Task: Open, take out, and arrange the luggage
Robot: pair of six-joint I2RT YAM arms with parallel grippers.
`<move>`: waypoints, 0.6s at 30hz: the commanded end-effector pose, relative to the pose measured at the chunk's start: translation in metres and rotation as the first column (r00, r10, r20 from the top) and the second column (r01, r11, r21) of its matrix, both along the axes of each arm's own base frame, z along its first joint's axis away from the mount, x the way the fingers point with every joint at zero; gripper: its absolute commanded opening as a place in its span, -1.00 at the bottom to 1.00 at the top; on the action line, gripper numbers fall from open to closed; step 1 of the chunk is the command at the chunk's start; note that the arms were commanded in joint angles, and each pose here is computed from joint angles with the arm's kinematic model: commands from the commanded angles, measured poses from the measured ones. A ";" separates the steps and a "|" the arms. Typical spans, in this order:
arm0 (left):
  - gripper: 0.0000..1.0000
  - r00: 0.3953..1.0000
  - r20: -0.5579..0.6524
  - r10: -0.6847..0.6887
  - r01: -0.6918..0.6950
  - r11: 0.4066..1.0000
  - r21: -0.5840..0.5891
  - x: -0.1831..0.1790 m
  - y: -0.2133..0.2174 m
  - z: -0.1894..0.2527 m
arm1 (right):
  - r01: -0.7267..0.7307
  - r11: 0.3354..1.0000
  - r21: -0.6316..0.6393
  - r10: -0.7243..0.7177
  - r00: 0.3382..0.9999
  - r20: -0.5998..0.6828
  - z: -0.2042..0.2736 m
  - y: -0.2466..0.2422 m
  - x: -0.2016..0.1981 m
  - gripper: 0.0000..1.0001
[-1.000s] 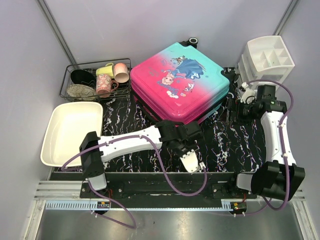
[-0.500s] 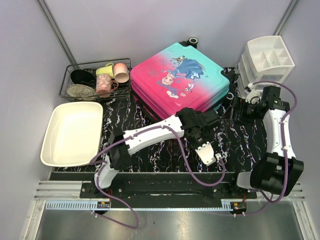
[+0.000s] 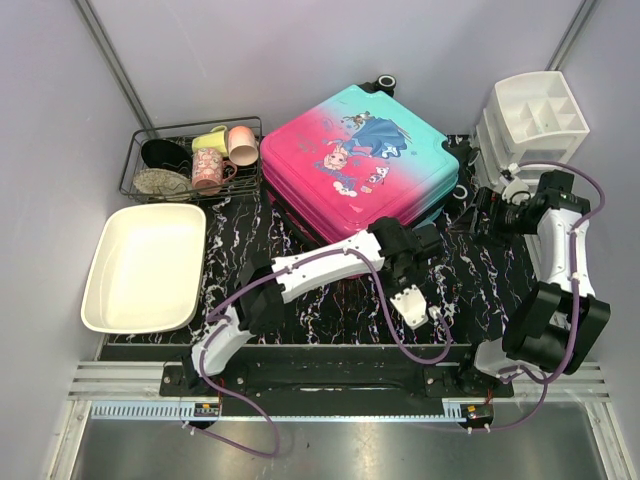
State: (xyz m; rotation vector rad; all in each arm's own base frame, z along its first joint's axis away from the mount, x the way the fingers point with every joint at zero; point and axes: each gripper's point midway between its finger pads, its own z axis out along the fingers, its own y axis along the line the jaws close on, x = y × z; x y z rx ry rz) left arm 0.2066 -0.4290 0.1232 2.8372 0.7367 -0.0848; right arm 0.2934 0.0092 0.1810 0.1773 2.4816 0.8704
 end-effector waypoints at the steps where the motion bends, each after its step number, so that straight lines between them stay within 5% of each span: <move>1: -0.29 0.999 0.045 -0.001 -0.003 0.995 0.104 0.011 0.023 0.002 | -0.019 0.999 0.030 0.017 0.998 0.067 0.020 0.004 0.010 0.99; 18: -0.17 0.965 0.263 0.013 -0.078 0.968 0.239 0.060 0.043 -0.010 | -0.026 0.999 0.035 0.023 0.997 0.069 0.018 0.006 0.008 0.98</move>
